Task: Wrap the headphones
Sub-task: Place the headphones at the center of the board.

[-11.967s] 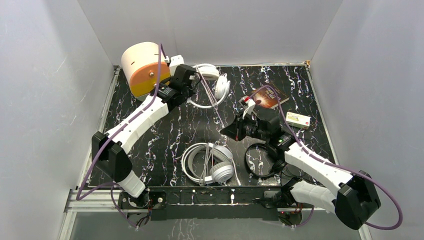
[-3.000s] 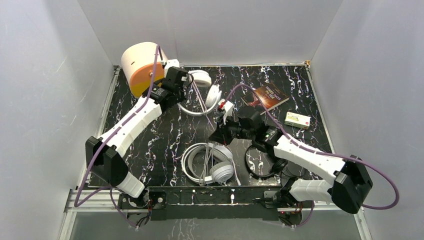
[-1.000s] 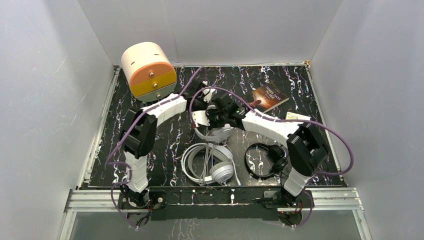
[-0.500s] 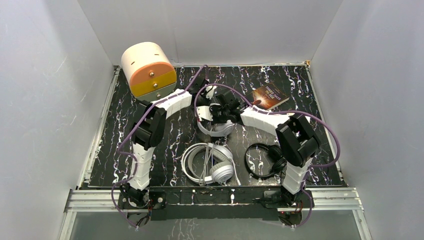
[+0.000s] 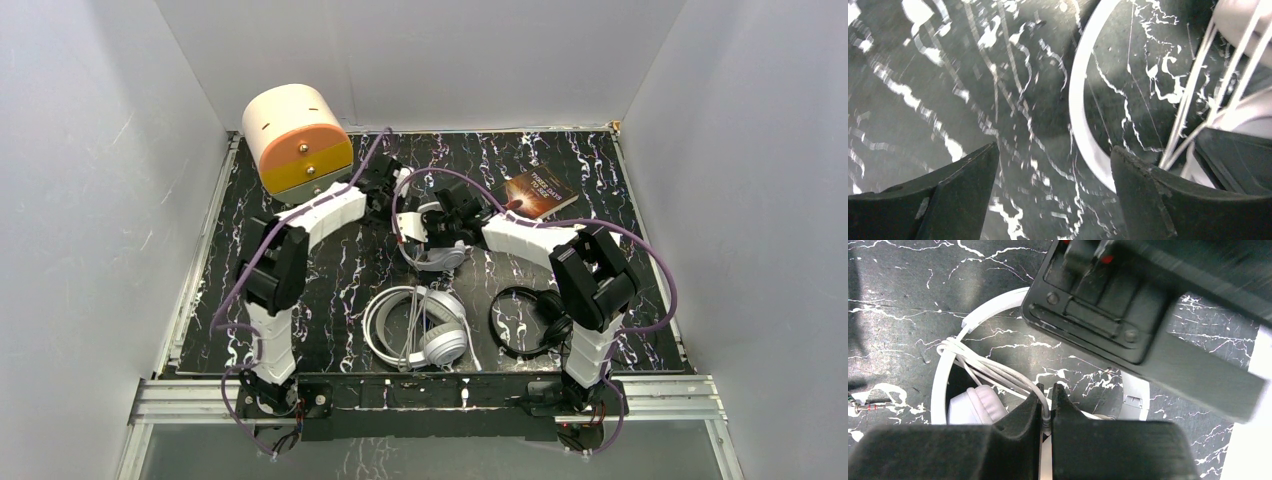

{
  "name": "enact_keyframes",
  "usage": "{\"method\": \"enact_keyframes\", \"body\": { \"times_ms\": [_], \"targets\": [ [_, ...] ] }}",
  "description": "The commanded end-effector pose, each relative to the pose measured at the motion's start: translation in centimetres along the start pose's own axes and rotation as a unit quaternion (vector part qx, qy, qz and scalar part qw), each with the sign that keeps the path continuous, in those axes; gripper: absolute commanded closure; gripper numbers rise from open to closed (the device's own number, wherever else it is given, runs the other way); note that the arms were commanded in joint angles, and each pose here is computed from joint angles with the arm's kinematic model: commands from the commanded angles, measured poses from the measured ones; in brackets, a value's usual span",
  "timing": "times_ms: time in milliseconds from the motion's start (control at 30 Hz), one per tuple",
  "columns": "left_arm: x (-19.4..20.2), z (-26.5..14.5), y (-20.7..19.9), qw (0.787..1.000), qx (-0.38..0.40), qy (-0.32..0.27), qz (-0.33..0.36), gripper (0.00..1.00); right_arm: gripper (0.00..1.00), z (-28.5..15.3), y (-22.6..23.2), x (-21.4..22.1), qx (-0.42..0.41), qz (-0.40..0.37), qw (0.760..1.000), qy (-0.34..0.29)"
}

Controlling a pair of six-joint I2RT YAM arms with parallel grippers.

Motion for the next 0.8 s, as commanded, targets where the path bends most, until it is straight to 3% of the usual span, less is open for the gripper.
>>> {"method": "enact_keyframes", "body": {
  "times_ms": [0, 133, 267, 333, 767],
  "targets": [
    [-0.3, -5.6, 1.3, 0.996, 0.001, -0.053, -0.077, 0.16, 0.98, -0.5, -1.2, -0.7, 0.022, -0.013, 0.999, -0.023],
    [1.2, -7.9, 0.3, 0.985, 0.113, -0.087, -0.096, 0.23, 0.98, -0.7, -1.1, -0.7, 0.021, -0.016, 0.999, -0.024],
    [2.1, -9.0, -1.6, 0.955, 0.243, -0.14, -0.097, 0.3, 0.98, -0.9, -1.3, -0.8, 0.024, -0.016, 0.999, -0.029],
    [2.3, -8.3, -2.3, 0.943, 0.283, -0.14, -0.108, 0.34, 0.97, -1.0, -1.4, -1.0, 0.025, -0.015, 0.999, -0.034],
    [2.8, -3.7, -3.4, 0.925, 0.337, -0.107, -0.141, 0.52, 0.97, -1.3, -1.5, -1.3, 0.025, -0.014, 0.999, -0.044]
  ]
}}
Point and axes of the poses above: each gripper's point midway between its finger pads, its own z axis out along the fingers, its own y axis along the line the jaws close on, x = y × z, the point moved 7 cm from there along -z, back along the fingers, and after that the axes turned 9 degrees about -z, right-handed, at the moved point
